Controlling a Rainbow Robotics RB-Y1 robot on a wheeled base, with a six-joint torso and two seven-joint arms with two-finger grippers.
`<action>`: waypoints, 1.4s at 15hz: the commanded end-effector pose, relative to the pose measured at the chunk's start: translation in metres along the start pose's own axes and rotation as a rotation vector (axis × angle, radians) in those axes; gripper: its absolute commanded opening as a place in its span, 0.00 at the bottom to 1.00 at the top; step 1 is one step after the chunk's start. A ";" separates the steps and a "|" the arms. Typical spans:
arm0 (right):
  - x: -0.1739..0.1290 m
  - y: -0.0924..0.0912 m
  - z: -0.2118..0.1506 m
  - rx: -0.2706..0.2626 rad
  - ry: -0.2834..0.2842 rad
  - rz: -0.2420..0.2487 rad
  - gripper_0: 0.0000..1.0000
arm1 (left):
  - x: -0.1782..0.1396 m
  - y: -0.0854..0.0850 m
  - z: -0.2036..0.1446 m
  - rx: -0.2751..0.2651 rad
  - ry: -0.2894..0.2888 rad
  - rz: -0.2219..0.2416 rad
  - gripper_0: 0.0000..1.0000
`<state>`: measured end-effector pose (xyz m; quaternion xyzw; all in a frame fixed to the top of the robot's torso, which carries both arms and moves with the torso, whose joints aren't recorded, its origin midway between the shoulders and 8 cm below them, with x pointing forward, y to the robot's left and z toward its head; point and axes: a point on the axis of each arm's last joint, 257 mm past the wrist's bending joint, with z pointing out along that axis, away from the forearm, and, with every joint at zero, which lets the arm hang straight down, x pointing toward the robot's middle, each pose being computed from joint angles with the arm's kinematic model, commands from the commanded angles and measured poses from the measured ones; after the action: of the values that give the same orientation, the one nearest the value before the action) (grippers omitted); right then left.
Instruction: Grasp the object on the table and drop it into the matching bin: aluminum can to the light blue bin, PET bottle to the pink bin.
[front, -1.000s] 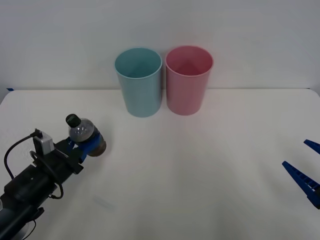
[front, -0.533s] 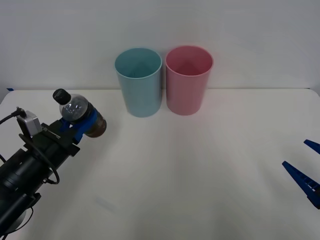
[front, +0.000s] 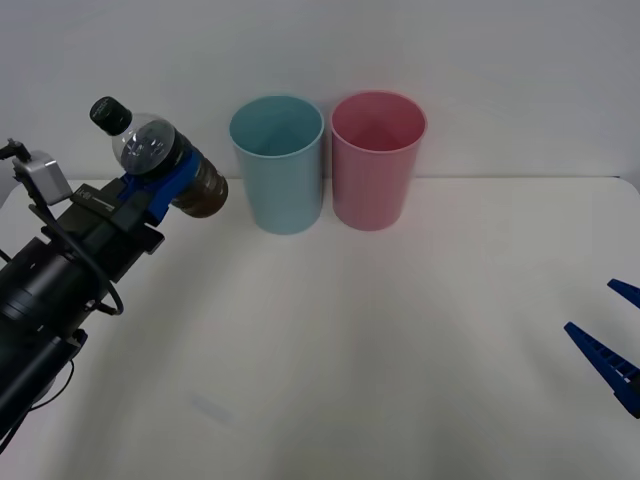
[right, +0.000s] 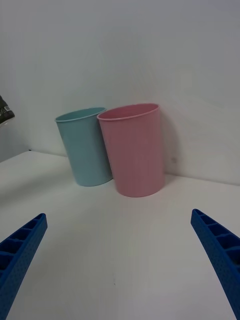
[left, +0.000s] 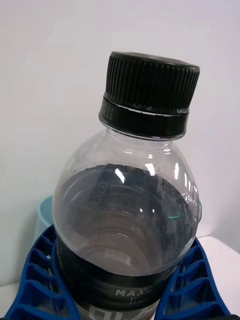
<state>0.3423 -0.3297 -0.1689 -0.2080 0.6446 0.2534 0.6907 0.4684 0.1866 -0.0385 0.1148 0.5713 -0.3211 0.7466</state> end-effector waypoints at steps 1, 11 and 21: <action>0.000 0.000 0.000 0.000 0.000 0.000 1.00 | -0.009 -0.013 0.021 0.043 -0.002 -0.004 0.00; 0.000 0.000 0.000 0.000 0.000 0.000 1.00 | -0.005 -0.034 0.148 0.186 0.042 0.003 0.00; 0.000 0.000 0.000 0.000 0.000 0.000 1.00 | 0.033 -0.075 0.286 0.185 0.142 0.086 0.00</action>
<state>0.3422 -0.3297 -0.1689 -0.2079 0.6446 0.2535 0.6907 0.6452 -0.0286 0.0371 0.2292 0.5823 -0.3390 0.7025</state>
